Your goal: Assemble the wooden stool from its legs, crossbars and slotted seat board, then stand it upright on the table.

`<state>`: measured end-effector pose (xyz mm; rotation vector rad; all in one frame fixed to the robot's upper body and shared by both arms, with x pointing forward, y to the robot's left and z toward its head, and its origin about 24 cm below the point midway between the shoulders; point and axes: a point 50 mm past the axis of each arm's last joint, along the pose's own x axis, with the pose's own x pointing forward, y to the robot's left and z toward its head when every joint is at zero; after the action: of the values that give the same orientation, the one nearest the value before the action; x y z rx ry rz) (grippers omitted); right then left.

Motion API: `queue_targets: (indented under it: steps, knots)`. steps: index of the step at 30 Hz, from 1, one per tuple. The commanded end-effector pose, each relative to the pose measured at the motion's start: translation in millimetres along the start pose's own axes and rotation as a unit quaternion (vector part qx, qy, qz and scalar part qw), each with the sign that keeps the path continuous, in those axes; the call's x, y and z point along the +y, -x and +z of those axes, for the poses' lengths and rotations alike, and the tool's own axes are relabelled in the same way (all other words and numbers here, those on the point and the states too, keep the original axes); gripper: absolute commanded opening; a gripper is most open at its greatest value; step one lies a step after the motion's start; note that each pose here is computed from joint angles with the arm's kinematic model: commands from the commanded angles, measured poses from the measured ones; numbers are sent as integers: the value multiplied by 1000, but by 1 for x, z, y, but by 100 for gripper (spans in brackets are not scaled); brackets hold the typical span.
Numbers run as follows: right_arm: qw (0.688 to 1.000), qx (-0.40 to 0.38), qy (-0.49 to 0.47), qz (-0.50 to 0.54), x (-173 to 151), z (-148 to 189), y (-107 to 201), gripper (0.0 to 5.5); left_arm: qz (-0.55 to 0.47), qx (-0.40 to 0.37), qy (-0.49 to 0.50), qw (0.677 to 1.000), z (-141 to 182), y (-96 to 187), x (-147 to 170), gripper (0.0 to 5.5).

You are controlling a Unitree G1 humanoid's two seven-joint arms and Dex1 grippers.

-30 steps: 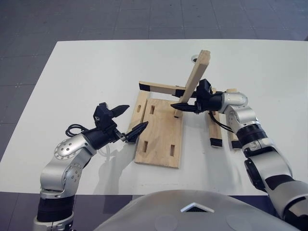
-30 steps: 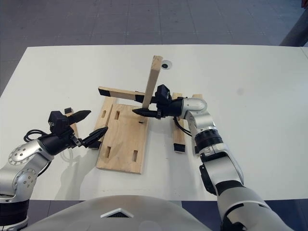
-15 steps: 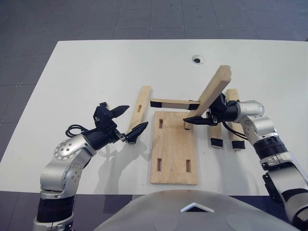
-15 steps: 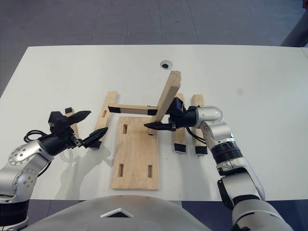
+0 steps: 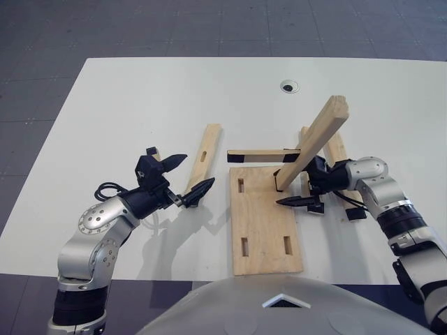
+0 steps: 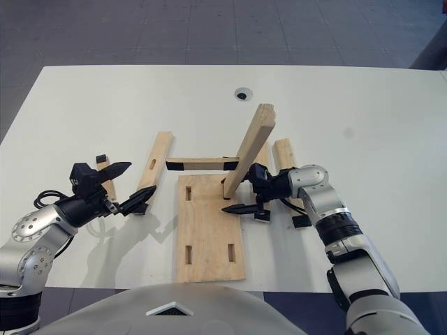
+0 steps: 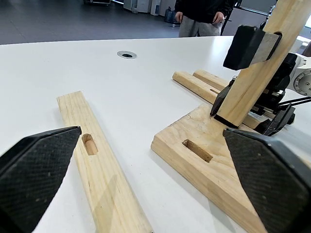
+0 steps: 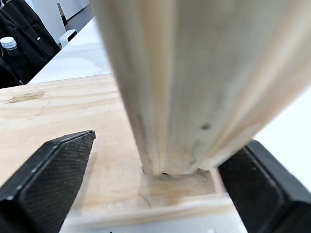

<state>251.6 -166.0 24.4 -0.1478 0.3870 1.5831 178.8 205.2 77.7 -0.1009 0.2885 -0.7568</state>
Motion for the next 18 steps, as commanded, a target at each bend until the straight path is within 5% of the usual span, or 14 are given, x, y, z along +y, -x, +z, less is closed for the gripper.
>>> queue_targets:
  steps: [1,4,18]
  knots:
    - [993,84,-59,-51,6,-23,26,490,2,-2,-4,1000,3,-2,-2,550]
    - [996,57,-28,-69,4,-3,35,545,3,-4,-4,1000,3,-3,-3,550]
    - [989,-17,42,-140,31,37,62,548,12,-12,4,1000,-2,-5,-7,550]
